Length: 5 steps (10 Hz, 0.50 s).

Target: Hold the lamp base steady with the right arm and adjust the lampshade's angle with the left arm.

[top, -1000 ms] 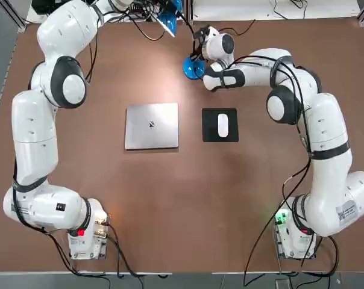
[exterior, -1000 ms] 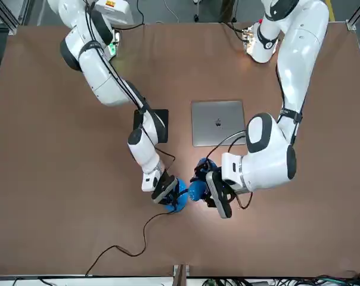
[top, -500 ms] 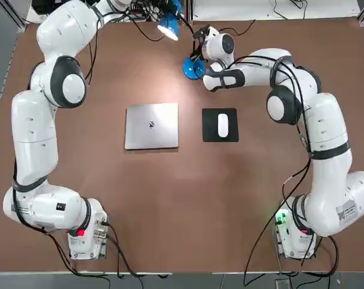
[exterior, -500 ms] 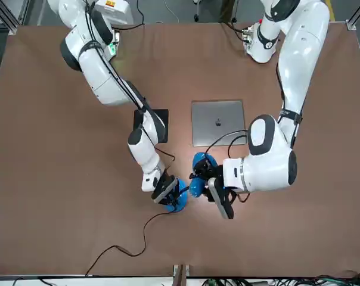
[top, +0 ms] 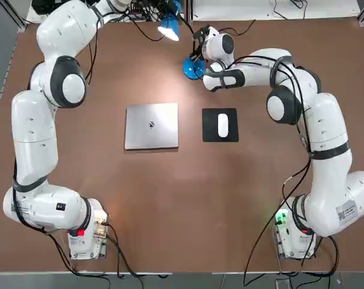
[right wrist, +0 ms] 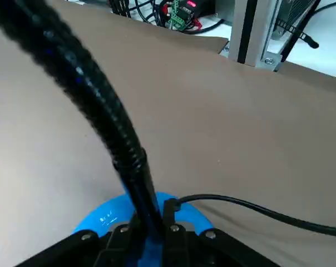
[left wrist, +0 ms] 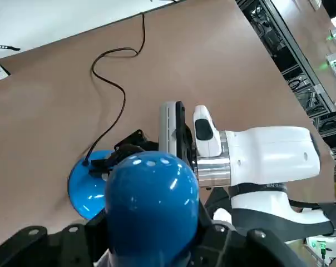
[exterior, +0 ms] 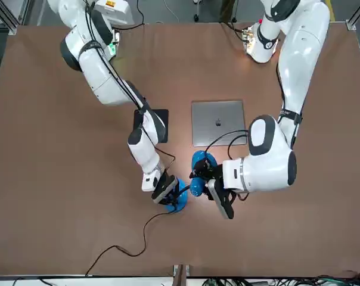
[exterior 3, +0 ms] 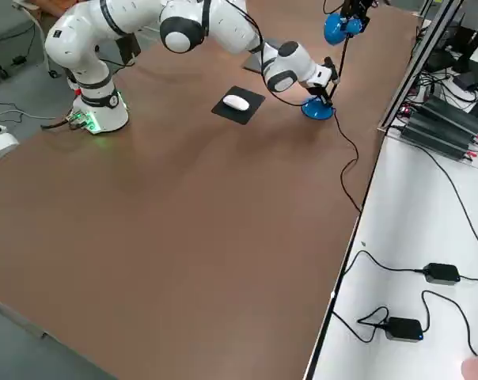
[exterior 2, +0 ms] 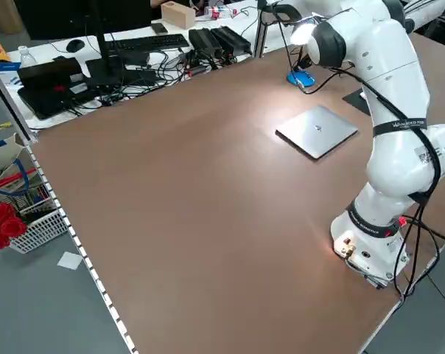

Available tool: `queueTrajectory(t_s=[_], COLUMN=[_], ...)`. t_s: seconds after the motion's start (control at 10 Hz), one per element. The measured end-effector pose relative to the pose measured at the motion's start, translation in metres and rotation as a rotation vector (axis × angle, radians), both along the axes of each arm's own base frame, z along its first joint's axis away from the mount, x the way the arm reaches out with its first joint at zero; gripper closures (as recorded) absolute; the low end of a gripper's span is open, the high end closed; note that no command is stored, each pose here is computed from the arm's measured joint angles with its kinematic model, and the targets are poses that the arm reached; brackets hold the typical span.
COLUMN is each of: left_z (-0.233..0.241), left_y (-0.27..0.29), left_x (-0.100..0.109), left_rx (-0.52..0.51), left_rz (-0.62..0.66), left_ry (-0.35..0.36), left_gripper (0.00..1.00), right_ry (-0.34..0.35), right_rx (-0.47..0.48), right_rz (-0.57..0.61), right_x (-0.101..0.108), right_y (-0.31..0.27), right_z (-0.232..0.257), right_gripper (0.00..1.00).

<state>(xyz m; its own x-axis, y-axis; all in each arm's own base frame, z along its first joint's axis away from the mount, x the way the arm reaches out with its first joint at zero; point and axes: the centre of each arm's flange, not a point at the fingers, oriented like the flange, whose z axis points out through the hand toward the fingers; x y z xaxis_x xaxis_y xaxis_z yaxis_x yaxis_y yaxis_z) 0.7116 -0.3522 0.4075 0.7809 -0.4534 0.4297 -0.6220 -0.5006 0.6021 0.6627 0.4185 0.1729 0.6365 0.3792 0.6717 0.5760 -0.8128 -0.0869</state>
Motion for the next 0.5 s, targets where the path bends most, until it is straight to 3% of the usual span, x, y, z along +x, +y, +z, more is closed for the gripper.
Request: queueTrajectory(t_s=[0.3,0.5], left_z=[-0.0015,-0.0007], left_y=[-0.0013,-0.0015], left_x=[-0.0043,-0.0051], left_rx=[0.01,0.012], left_rz=[-0.002,-0.006], left_ry=[0.057,0.064], left_gripper=[0.01,0.0], right_ry=[0.0,0.0], right_rx=[0.0,0.0], right_rz=[-0.001,-0.001], right_x=[0.0002,0.0002], right_y=[-0.0003,-0.0003], right_z=[0.0,0.0], right_gripper=[0.85,0.85])
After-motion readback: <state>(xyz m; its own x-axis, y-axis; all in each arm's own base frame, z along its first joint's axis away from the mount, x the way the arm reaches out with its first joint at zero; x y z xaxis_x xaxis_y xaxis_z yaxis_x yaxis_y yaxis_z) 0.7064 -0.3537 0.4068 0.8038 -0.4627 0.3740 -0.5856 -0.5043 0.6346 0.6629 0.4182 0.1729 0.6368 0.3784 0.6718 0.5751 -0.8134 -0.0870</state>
